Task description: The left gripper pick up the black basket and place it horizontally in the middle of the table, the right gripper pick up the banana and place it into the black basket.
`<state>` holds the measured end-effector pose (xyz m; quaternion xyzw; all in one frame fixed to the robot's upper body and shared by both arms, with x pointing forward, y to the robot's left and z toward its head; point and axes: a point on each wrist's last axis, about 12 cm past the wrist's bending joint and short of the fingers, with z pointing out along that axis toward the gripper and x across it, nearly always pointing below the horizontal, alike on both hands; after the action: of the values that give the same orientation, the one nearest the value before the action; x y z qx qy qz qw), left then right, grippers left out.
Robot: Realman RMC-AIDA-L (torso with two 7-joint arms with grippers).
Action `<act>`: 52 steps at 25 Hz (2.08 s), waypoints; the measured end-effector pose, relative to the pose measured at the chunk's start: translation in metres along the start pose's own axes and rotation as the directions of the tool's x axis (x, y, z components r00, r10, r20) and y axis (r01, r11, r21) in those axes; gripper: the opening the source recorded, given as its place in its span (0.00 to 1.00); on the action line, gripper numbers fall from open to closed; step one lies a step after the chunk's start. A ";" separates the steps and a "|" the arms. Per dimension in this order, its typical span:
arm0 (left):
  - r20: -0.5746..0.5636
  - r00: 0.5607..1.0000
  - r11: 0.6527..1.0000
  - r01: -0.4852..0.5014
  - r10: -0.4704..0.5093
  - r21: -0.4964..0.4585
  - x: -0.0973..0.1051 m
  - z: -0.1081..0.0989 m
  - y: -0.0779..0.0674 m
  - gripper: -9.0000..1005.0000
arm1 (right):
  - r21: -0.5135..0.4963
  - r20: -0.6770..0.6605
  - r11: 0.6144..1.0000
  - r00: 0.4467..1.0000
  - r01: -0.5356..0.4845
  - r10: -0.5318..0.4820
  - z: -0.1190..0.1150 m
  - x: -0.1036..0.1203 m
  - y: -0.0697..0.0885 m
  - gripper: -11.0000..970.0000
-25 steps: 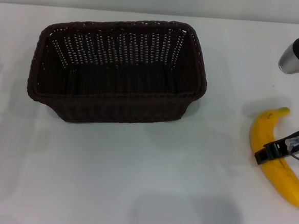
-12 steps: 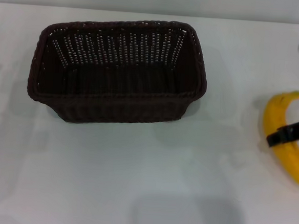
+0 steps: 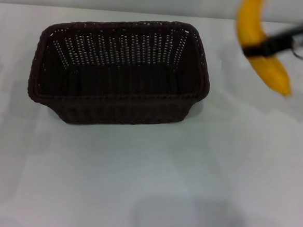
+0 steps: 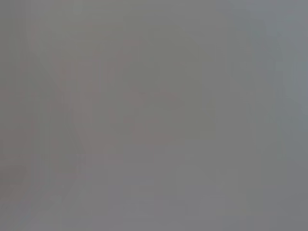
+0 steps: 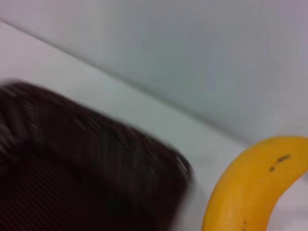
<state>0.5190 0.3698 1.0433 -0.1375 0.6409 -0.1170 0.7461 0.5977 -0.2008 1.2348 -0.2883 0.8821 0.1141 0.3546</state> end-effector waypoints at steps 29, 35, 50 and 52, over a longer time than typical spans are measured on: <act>0.001 0.999 0.999 -0.033 0.033 0.018 0.002 0.004 -0.006 0.88 | -0.244 0.454 0.873 0.845 0.421 -0.281 0.064 -0.025 0.038 0.81; 0.014 0.991 0.991 -0.133 0.133 0.025 0.008 -0.003 -0.013 0.88 | -0.307 0.704 0.939 0.701 0.155 0.114 0.026 0.022 -0.029 0.84; 0.039 0.989 0.989 -0.147 0.146 0.028 0.008 -0.006 -0.015 0.88 | 0.227 0.867 0.934 0.494 -0.274 -0.066 0.021 0.202 -0.091 0.84; 0.037 0.989 0.989 -0.147 0.146 0.030 0.009 -0.005 -0.017 0.88 | 0.279 0.851 0.908 0.519 -0.314 -0.082 0.024 0.213 -0.091 0.84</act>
<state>0.5151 0.3508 1.0403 -0.0799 0.6341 -0.0701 0.7659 0.5405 -0.3558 1.0704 -0.0564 0.6180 0.0813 0.7799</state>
